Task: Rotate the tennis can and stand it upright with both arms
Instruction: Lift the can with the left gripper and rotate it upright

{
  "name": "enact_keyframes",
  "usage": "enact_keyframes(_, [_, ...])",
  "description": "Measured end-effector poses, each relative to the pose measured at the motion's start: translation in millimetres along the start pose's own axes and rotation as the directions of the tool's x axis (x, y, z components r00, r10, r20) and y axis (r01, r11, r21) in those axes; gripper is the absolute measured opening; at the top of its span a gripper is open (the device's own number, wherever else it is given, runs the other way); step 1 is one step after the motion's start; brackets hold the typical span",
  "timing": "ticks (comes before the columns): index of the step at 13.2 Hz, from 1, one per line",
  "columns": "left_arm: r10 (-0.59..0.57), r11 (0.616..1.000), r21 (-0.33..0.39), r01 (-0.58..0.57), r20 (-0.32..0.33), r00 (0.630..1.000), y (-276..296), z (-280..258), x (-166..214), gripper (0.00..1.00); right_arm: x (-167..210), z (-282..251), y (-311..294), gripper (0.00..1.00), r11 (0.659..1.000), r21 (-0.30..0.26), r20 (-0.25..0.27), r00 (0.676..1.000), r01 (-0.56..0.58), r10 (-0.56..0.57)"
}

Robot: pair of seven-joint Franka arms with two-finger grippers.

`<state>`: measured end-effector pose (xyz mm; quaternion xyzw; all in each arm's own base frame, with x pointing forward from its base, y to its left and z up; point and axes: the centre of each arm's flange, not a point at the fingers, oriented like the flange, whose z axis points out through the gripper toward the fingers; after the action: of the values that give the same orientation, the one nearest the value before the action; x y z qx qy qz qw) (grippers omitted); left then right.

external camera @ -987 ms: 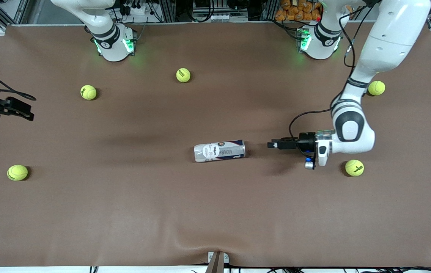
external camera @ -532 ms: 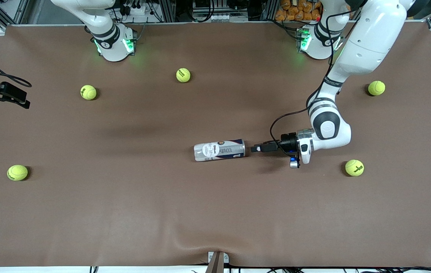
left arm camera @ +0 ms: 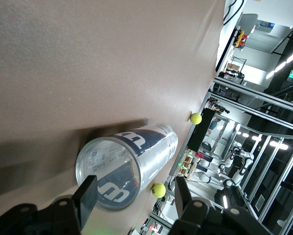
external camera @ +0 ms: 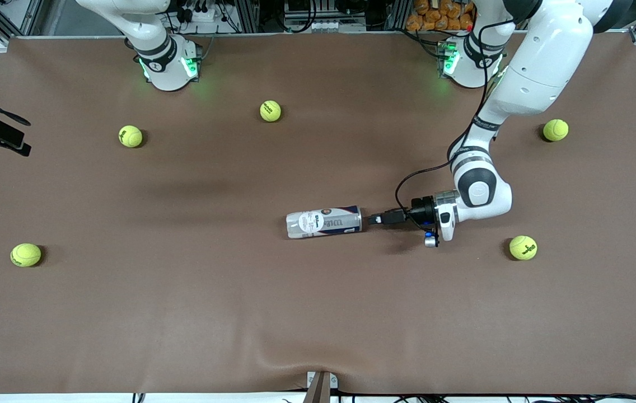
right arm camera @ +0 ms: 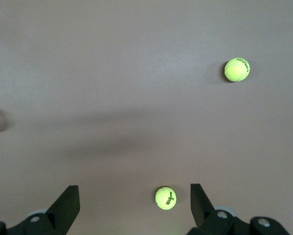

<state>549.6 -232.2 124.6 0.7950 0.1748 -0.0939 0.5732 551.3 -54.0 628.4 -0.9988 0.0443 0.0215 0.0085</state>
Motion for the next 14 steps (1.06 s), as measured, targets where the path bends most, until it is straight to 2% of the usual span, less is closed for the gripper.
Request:
enact_keyframes(4, [0.001,0.999,-0.034,-0.002,-0.013,1.000,-13.4,16.7,-4.4,0.67,0.0,-7.0,-0.6,1.00,1.000,0.005,-0.016,1.000,0.001,0.000])
enact_keyframes(7, [-0.016,0.998,-0.069,0.015,-0.024,1.000,-14.0,31.9,-5.0,0.55,0.4,-7.4,-1.1,1.00,1.000,0.006,-0.017,1.000,0.001,-0.001])
enact_keyframes(8, [-0.027,0.996,-0.085,0.025,-0.030,0.999,-12.8,38.0,-5.5,0.55,0.8,-6.8,-1.5,1.00,1.000,0.007,-0.015,1.000,0.002,-0.002])
enact_keyframes(9, [-0.035,0.995,-0.097,0.031,-0.033,0.999,-11.2,44.1,-6.7,0.48,1.1,-6.3,-2.2,1.00,1.000,0.008,-0.015,1.000,0.003,-0.003])
enact_keyframes(12, [-0.028,0.994,-0.110,0.025,-0.029,0.999,-3.8,54.5,-9.0,0.15,1.4,-5.7,-3.9,1.00,1.000,0.008,-0.013,1.000,0.006,-0.006])
enact_keyframes(13, [-0.019,0.993,-0.116,0.015,-0.032,0.999,1.5,53.9,-6.3,0.07,1.5,-5.6,-4.2,1.00,1.000,0.008,-0.013,1.000,0.006,-0.006])
enact_keyframes(14, [-0.005,0.992,-0.123,0.001,-0.037,0.999,9.9,52.5,-2.7,0.04,1.7,-5.2,-4.5,1.00,1.000,0.008,-0.012,1.000,0.007,-0.007])
